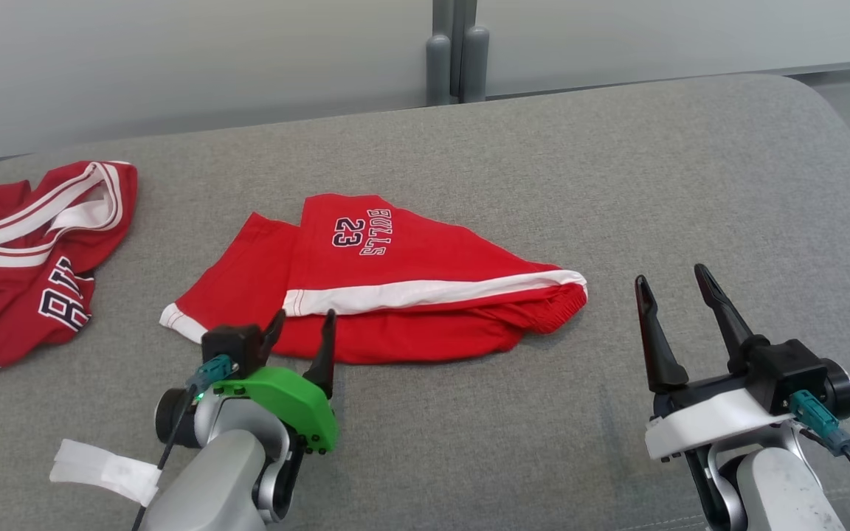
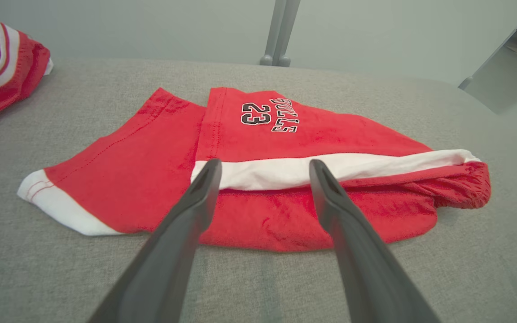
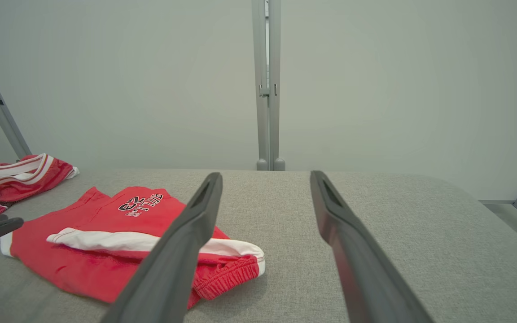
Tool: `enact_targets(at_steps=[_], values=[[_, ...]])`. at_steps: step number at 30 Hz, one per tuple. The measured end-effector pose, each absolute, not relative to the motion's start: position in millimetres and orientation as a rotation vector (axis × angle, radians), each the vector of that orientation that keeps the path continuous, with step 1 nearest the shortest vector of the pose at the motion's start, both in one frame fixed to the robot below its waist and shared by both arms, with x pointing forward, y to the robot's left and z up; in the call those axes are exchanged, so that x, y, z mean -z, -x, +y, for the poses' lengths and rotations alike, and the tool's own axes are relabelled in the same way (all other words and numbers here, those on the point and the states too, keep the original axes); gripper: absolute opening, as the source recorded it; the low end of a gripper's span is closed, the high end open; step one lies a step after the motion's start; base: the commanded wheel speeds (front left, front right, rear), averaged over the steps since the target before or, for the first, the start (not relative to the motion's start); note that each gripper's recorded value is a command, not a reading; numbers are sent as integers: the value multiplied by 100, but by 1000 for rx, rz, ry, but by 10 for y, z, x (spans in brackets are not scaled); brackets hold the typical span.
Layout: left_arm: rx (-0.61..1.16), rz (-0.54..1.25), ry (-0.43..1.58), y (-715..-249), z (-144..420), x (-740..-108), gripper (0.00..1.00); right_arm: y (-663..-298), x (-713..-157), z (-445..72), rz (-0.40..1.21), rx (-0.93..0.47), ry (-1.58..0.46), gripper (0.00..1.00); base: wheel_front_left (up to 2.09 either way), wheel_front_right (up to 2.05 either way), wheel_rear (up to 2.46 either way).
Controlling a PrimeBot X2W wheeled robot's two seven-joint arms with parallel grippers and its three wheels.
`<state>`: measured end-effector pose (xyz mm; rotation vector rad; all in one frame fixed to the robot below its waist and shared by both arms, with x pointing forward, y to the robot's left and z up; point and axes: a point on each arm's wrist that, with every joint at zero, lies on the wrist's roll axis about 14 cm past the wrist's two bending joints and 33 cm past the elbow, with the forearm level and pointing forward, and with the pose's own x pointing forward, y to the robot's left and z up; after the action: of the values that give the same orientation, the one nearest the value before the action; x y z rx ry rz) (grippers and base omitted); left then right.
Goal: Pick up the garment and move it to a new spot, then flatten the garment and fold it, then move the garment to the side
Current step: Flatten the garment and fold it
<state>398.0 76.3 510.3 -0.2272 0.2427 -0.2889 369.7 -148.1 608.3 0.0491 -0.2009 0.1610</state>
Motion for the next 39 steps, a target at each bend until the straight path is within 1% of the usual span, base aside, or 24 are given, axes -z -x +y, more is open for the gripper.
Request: enact_targets(at_steps=[3,9,14,22,23,24,25,26,28,30,39], values=[[250,303,213,-4002,884,-4902,100,-3696,-6059,-1503,-194,-156,-40,100,0,0,0],[189,348,244,-4281,995,-4780,100,-3766,-6005,-1591,-180,-132,-20,100,0,0,0],[143,426,261,-4400,1051,-4533,100,-3796,-5915,-1703,-154,-101,-9,100,0,0,0],[161,482,287,-4488,929,-4331,100,-3792,-5789,-1865,-117,-55,3,100,0,0,0],[166,489,290,-4483,904,-4309,91,-3790,-5777,-1884,-113,-50,6,100,0,0,0],[172,492,293,-4482,881,-4297,61,-3789,-5766,-1902,-110,-45,8,100,0,0,0],[176,493,294,-4481,866,-4294,44,-3789,-5760,-1911,-108,-43,9,100,0,0,0],[180,493,297,-4475,857,-4295,31,-3790,-5760,-1906,-108,-44,8,100,0,0,0],[187,495,300,-4455,841,-4298,9,-3794,-5768,-1871,-111,-54,6,100,0,0,0],[190,482,313,-4463,825,-4343,0,-3799,-5779,-1847,-114,-60,4,100,0,0,0],[203,378,343,-4509,855,-4630,0,-3834,-5783,-1764,-119,-83,-8,100,0,0,0]])
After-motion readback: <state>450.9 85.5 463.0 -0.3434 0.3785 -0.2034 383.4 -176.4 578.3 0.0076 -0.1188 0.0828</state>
